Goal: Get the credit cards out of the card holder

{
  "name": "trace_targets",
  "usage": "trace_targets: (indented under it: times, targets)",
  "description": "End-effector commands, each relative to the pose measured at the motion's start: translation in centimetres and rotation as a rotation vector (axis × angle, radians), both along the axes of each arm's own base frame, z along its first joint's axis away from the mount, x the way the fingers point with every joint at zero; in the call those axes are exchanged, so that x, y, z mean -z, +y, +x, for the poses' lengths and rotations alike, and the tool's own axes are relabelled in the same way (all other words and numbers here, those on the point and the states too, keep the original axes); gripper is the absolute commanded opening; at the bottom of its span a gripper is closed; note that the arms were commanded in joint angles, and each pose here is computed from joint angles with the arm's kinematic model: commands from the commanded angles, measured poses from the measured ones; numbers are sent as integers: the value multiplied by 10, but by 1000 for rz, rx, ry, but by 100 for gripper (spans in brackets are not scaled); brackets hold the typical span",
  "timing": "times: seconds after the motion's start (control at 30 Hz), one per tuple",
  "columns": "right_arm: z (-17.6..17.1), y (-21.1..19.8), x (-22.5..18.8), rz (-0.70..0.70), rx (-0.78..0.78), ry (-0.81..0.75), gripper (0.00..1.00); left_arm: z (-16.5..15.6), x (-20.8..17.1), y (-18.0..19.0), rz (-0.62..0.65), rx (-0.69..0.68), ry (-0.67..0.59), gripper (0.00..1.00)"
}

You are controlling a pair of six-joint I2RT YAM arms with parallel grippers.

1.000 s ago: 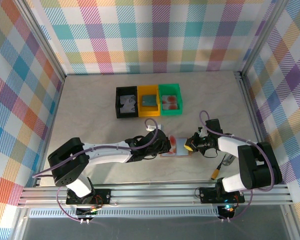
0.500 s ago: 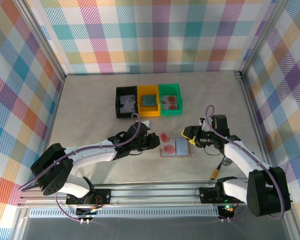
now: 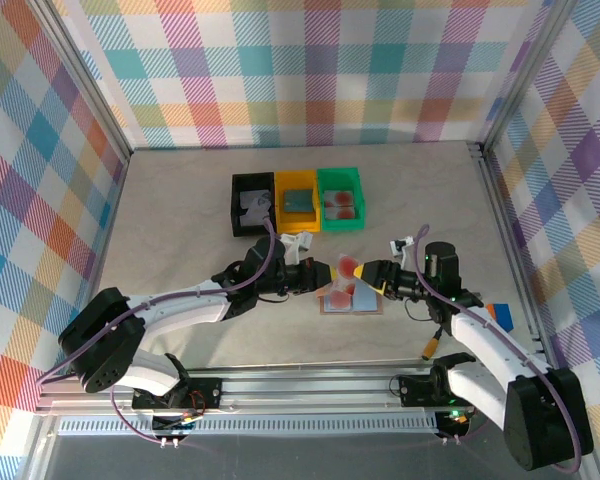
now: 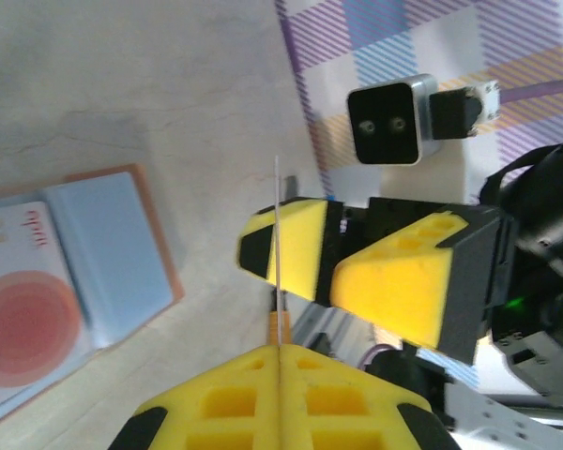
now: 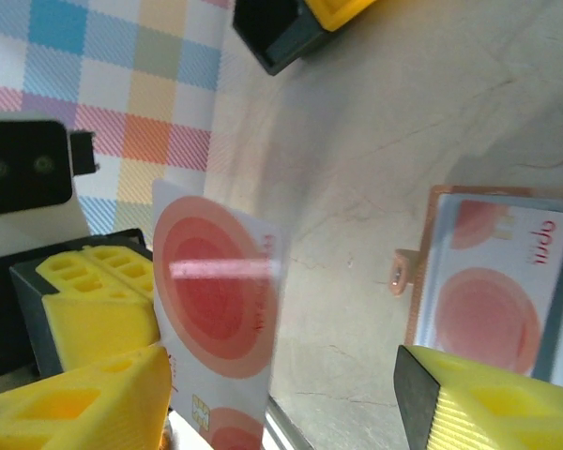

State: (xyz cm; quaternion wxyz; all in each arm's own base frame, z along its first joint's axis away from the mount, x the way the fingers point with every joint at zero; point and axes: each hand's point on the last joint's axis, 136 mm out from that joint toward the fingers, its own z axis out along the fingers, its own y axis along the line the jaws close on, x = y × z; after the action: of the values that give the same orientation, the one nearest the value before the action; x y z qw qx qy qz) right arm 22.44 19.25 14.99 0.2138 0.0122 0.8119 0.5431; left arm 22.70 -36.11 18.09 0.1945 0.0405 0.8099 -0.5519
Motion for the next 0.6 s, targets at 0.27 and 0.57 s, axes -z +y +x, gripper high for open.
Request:
trace_targets:
  times: [0.27,0.57]
  targets:
    - [-12,12,-24,56,-64,-135,60,-9,-14,-11,-119,45,13,0]
    - [-19,15,-34,65,-73,-183,47,-14,-14,-17,-137,65,16,0]
